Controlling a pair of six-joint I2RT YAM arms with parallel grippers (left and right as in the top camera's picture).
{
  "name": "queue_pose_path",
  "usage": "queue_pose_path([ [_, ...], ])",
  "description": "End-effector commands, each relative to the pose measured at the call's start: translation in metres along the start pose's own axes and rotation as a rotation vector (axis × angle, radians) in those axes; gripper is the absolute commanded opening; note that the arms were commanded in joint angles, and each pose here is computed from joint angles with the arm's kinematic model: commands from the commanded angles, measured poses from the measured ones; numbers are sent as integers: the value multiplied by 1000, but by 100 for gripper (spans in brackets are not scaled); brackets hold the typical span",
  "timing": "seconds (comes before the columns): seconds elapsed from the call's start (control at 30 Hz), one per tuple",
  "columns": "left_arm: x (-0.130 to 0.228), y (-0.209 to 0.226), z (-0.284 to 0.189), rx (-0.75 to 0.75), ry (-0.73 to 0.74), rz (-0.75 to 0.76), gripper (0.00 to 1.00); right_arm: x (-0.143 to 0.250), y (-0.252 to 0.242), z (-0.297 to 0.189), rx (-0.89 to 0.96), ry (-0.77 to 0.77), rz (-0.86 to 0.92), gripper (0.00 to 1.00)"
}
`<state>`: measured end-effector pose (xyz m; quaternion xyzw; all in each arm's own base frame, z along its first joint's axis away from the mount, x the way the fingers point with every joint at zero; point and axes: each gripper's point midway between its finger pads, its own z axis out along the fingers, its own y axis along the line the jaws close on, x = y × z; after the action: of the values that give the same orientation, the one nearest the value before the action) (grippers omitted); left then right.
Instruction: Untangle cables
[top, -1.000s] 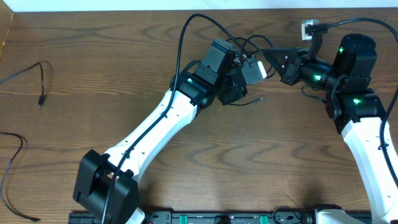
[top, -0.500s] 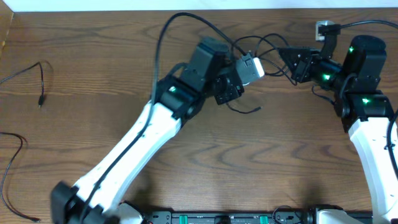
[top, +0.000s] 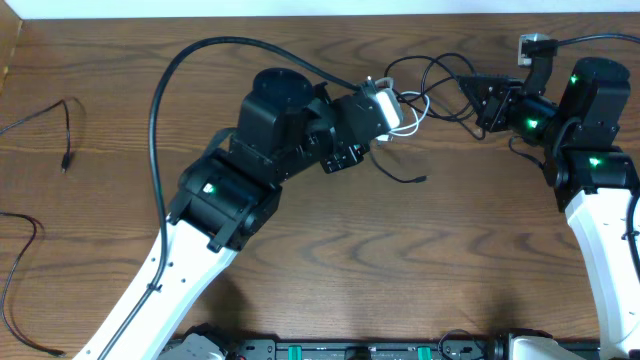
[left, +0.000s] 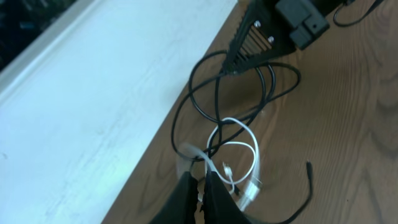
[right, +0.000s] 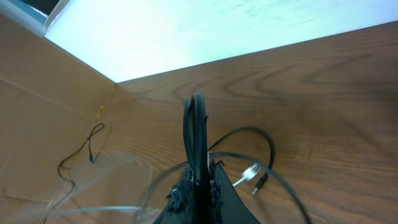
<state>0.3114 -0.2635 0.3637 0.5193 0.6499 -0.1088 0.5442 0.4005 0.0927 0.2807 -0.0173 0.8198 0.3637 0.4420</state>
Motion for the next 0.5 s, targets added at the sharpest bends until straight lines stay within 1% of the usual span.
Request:
queue_pose_path([
  [0.0, -4, 5, -11, -26, -13, 6, 7, -8, -1, -1, 9, -15, -25, 1],
  [0.4, 2, 7, -12, -28, 5, -3, 8, -8, -2, -2, 8, -16, -24, 1],
  [0.47, 0, 2, -13, -3, -5, 0, 7, -8, -2, -2, 7, -16, -34, 1],
])
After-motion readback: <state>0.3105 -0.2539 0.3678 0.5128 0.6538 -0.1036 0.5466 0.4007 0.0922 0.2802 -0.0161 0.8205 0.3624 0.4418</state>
